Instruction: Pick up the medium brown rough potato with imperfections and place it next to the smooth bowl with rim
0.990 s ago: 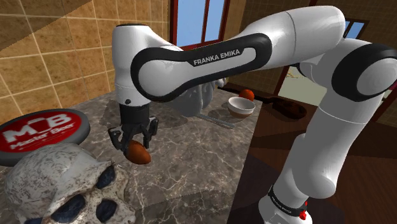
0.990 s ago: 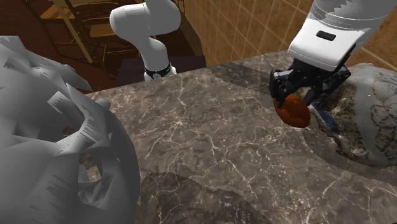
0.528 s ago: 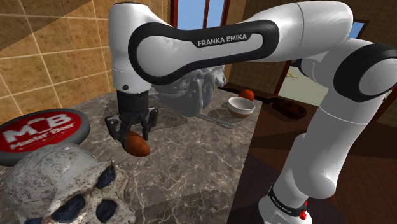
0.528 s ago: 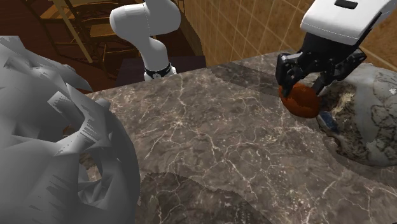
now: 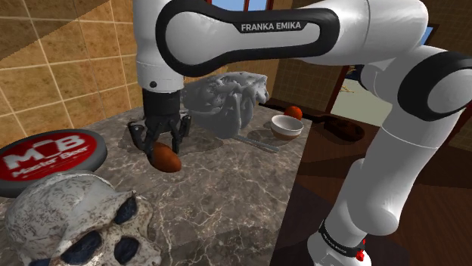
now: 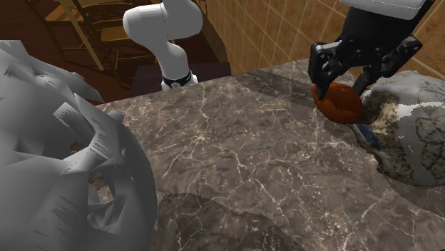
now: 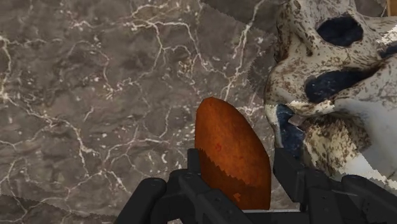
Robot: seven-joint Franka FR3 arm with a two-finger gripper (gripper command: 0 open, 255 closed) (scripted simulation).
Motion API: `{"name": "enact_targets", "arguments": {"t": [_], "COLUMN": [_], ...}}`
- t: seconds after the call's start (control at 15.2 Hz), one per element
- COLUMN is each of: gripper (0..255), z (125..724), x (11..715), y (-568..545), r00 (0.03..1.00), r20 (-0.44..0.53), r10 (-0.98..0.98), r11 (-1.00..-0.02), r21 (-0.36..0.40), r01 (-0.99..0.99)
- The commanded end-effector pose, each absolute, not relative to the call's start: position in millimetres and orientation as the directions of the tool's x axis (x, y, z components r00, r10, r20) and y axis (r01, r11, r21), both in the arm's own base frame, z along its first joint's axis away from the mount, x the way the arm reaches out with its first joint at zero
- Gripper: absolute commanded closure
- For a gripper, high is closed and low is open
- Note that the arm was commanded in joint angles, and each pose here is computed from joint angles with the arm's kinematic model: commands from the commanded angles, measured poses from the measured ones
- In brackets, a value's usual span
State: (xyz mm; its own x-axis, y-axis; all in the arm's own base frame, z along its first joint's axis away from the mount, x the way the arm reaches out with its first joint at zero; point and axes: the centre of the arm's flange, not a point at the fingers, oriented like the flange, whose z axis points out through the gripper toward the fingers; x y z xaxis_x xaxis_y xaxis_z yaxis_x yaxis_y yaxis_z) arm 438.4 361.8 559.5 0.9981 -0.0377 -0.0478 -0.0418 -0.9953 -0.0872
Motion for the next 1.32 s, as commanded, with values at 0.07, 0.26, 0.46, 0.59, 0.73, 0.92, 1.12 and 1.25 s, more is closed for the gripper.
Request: {"name": "enact_targets", "arguments": {"t": [0.07,0.26,0.46,0.59,0.73,0.92,1.12,1.25], "gripper": [255,255,255,255,255,255,255,255], "z": [560.8,560.8,560.9,560.9,560.9,560.9,561.0,561.0], "x": [444.7,453.1,461.6,467.2,472.9,481.4,489.8,495.5], "y": [324.8,286.1,247.4,221.6,195.8,157.1,118.4,92.6], "r00": [0.998,0.998,0.998,0.998,0.998,0.998,0.998,0.998], "r20": [-0.048,-0.048,-0.048,-0.048,-0.048,-0.048,-0.048,-0.048], "r10": [-0.037,-0.037,-0.037,-0.037,-0.037,-0.037,-0.037,-0.037], "r11": [-0.995,-0.995,-0.995,-0.995,-0.995,-0.995,-0.995,-0.995], "r21": [-0.087,-0.087,-0.087,-0.087,-0.087,-0.087,-0.087,-0.087], "r01": [-0.041,-0.041,-0.041,-0.041,-0.041,-0.041,-0.041,-0.041]}}
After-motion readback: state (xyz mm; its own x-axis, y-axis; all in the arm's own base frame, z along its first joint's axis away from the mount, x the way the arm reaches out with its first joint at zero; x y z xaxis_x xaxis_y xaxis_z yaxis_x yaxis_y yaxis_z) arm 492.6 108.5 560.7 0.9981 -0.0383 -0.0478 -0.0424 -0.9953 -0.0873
